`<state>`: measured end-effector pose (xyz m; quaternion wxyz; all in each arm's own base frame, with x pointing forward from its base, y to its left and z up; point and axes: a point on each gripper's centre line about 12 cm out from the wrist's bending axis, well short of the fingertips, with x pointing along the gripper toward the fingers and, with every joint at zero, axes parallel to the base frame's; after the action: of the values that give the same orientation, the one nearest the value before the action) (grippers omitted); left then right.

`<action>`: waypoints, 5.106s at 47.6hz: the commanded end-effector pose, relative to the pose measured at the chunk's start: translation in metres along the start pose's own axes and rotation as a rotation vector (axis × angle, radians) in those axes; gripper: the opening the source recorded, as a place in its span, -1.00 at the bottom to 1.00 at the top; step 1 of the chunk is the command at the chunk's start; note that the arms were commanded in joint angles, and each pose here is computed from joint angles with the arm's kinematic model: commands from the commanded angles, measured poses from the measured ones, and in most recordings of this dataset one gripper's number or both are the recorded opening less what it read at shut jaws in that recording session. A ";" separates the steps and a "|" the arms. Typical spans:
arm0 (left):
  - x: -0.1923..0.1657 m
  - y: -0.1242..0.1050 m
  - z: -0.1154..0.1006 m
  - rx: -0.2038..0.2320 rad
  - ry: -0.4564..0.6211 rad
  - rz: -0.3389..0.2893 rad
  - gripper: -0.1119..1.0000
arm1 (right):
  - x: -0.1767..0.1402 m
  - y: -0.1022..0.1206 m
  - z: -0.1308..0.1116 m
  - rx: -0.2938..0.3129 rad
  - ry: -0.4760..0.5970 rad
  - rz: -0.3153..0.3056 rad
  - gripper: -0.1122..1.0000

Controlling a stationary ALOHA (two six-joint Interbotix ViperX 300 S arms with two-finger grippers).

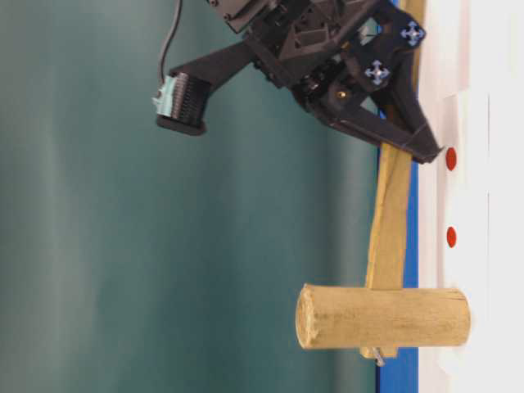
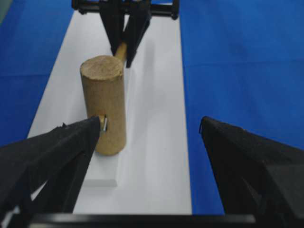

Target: Hit the mark with a hammer.

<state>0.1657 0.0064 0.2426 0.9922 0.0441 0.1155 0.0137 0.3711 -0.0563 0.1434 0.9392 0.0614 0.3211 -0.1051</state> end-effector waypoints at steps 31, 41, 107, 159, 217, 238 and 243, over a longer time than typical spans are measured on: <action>0.002 0.000 0.004 0.000 -0.011 0.001 0.71 | -0.102 -0.004 0.043 -0.021 -0.317 0.002 -0.77; 0.002 0.001 0.005 -0.002 -0.014 0.003 0.71 | -0.092 -0.006 0.028 -0.022 -0.269 -0.006 -0.77; 0.002 0.001 0.005 -0.010 -0.023 0.004 0.71 | -0.136 -0.018 0.002 0.022 -0.295 -0.014 -0.77; 0.001 0.001 0.007 -0.002 -0.040 0.006 0.71 | -0.141 -0.024 -0.019 0.067 -0.251 -0.021 -0.77; 0.002 0.003 0.007 -0.024 -0.037 0.014 0.71 | -0.062 0.011 0.077 -0.010 -0.241 0.050 -0.77; 0.024 0.016 0.009 -0.037 -0.120 0.088 0.73 | -0.061 0.013 0.081 -0.022 -0.251 0.050 -0.77; 0.041 0.017 0.008 -0.037 -0.105 0.086 0.74 | -0.061 0.012 0.081 -0.020 -0.250 0.050 -0.77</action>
<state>0.1940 0.0219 0.2381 0.9957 0.0326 0.0671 0.0545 0.3689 -0.0485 0.2269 0.9687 0.0494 0.2280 -0.0844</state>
